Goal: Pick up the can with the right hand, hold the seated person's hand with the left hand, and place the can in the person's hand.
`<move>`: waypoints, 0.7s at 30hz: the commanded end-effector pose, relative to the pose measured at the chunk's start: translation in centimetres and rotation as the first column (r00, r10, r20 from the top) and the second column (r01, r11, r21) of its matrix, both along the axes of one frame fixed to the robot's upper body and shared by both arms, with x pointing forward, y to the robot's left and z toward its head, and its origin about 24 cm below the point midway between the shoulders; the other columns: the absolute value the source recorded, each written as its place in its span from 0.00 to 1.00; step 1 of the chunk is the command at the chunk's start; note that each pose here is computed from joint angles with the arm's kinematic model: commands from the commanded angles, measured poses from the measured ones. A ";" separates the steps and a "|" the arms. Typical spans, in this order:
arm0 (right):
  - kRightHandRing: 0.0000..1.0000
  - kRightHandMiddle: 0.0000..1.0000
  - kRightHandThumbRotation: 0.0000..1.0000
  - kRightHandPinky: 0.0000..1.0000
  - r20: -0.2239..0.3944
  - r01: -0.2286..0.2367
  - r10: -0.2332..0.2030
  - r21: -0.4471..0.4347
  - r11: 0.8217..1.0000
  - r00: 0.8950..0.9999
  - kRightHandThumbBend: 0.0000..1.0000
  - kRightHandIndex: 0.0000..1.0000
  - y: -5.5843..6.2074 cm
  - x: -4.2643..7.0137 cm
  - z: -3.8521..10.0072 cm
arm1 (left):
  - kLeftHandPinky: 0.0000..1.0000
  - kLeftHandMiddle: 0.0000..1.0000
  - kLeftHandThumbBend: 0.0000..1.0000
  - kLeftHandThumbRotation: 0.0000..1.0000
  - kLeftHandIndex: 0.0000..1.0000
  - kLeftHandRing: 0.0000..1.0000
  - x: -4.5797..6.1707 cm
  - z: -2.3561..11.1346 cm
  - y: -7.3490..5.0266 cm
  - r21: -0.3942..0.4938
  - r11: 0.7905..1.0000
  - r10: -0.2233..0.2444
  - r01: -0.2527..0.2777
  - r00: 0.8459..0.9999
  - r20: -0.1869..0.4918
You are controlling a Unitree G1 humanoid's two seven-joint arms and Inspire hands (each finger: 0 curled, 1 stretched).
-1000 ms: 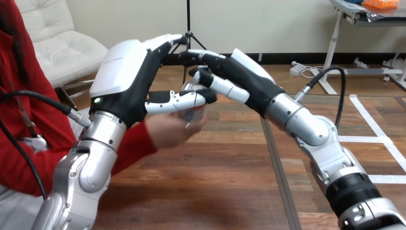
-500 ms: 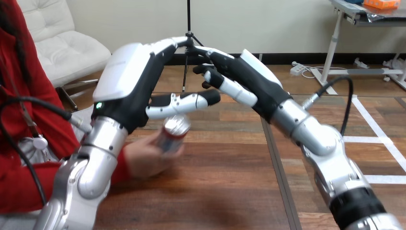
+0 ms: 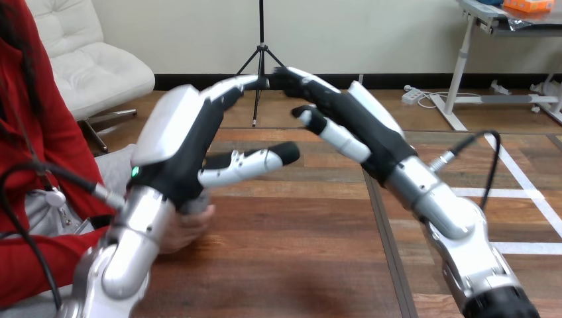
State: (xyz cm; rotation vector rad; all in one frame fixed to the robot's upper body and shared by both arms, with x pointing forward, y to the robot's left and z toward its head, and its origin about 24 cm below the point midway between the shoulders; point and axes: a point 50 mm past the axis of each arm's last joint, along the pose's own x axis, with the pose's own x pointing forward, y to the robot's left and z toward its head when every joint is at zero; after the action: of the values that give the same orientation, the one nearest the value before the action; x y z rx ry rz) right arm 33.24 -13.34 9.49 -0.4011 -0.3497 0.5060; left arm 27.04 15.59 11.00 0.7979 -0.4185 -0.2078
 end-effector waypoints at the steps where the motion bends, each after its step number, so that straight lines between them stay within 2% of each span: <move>1: 0.94 0.93 1.00 0.88 0.120 0.031 -0.044 0.108 0.994 0.992 1.00 0.93 -1.0 -0.6 2.1 | 0.73 0.87 1.00 0.99 0.82 0.86 -0.1 -0.3 0.3 -0.144 0.990 -0.008 0.010 1.000 0.019; 4: 0.94 0.93 1.00 0.88 0.103 0.034 -0.052 0.170 0.985 0.993 1.00 0.92 -1.2 -1.2 1.8 | 0.73 0.87 1.00 0.99 0.83 0.87 -0.4 -0.9 0.4 -0.240 0.970 -0.042 0.042 0.999 0.004; 7: 0.93 0.93 1.00 0.87 0.093 0.031 -0.052 0.214 0.976 0.994 1.00 0.92 -1.5 -1.9 1.4 | 0.73 0.86 1.00 1.00 0.82 0.87 -0.7 -1.6 0.5 -0.349 0.936 -0.061 0.055 0.998 -0.006; 9: 0.92 0.93 1.00 0.88 0.084 0.031 -0.054 0.248 0.968 0.995 1.00 0.92 -1.7 -2.4 1.0 | 0.74 0.85 0.97 1.00 0.81 0.86 -0.9 -2.1 0.5 -0.418 0.905 -0.083 0.077 0.997 0.002; 16: 0.91 0.92 1.00 0.89 0.035 0.053 -0.070 0.349 0.935 0.997 1.00 0.92 -2.2 -3.8 -0.1 | 0.75 0.82 0.90 1.00 0.78 0.83 -1.9 -3.3 0.7 -0.539 0.837 -0.101 0.096 0.995 0.022; 17: 0.91 0.92 1.00 0.90 0.023 0.058 -0.071 0.367 0.929 0.997 1.00 0.91 -2.3 -4.1 -0.4 | 0.75 0.81 0.88 1.00 0.77 0.83 -2.2 -3.5 0.8 -0.561 0.822 -0.102 0.095 0.995 0.020; 21: 0.90 0.92 1.00 0.90 -0.007 0.065 -0.068 0.407 0.911 0.998 1.00 0.91 -2.6 -5.0 -1.2 | 0.75 0.80 0.86 1.00 0.76 0.82 -2.9 -3.8 1.0 -0.611 0.788 -0.094 0.081 0.996 0.011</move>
State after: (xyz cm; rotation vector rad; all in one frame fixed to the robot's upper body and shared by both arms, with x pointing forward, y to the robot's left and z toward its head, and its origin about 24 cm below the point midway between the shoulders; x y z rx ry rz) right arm 28.97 -15.91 7.70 -0.0790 -0.3884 0.3658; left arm 24.46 15.95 6.96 0.2052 -0.4395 -0.2012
